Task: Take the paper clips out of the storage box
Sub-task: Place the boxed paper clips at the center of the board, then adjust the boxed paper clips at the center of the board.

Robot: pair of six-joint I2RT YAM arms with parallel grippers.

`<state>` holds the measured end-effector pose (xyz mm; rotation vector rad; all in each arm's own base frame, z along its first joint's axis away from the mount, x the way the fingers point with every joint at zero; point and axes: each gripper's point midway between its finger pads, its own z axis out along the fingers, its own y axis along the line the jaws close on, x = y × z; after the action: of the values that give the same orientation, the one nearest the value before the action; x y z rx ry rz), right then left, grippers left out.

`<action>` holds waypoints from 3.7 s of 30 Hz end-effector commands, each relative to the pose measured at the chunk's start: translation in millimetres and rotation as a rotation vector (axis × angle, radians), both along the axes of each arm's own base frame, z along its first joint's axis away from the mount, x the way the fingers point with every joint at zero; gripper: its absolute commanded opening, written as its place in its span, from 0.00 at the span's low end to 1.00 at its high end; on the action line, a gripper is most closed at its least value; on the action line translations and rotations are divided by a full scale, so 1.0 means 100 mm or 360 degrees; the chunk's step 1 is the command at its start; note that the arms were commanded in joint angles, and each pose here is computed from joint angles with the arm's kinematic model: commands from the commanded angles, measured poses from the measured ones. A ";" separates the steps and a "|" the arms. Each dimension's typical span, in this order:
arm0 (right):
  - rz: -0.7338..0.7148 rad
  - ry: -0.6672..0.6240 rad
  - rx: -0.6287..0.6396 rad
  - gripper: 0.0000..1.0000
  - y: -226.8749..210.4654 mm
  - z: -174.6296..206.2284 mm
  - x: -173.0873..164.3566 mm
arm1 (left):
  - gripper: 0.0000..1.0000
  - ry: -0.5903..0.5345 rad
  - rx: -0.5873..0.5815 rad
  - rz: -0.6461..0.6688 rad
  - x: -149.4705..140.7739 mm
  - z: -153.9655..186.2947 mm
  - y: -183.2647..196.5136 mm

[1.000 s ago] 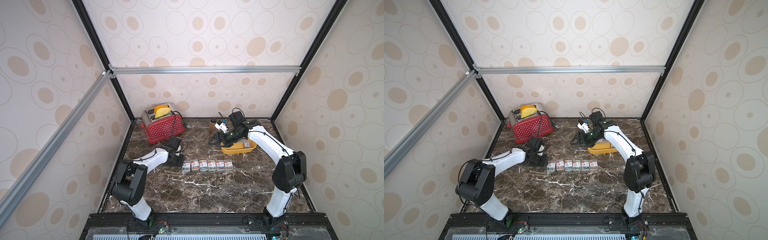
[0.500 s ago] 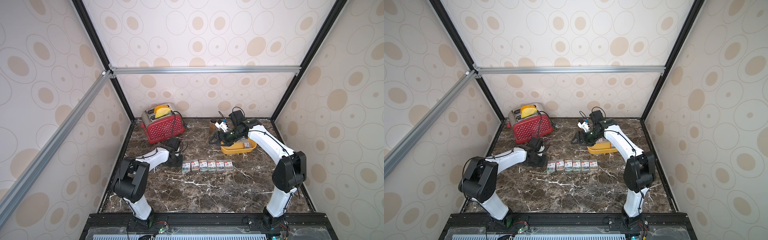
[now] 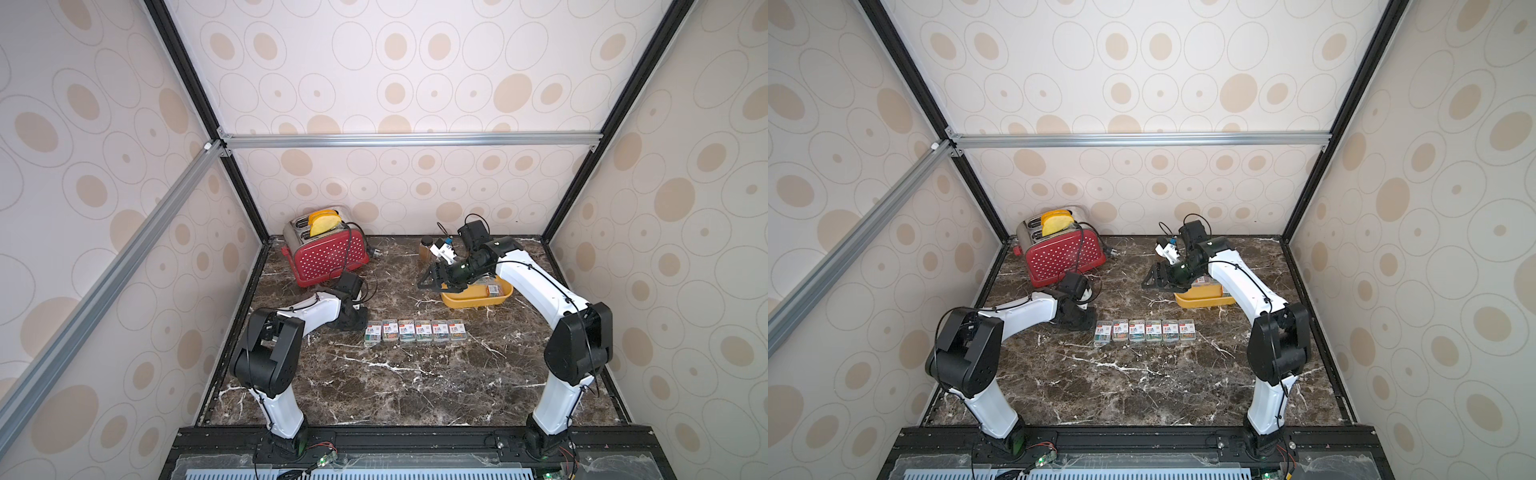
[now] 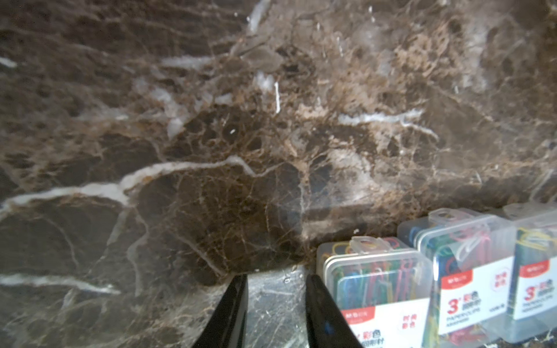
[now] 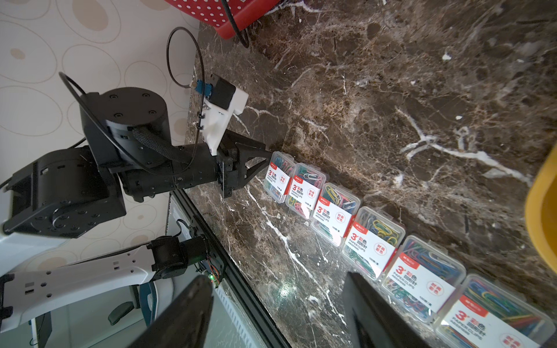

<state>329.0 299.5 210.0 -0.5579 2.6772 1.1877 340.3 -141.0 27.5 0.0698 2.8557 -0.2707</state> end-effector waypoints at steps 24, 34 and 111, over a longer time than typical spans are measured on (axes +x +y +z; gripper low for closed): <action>-0.0126 -0.0162 -0.0455 0.82 -0.65 -0.29 0.50 | 0.75 -0.0179 0.0017 -0.0039 0.28 0.40 0.01; -0.0226 -0.0230 -0.0797 0.82 -1.14 -0.69 1.07 | 0.79 -0.0262 -0.0045 -0.0019 0.34 0.71 0.04; -0.0248 -0.0125 -0.0788 0.82 -1.17 -0.92 1.14 | 0.41 0.0316 -0.0076 -0.0122 -0.53 0.00 -0.10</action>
<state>446.2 184.0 122.1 -0.4424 2.8583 0.4447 296.6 -155.2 21.2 0.1201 3.0175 -0.4207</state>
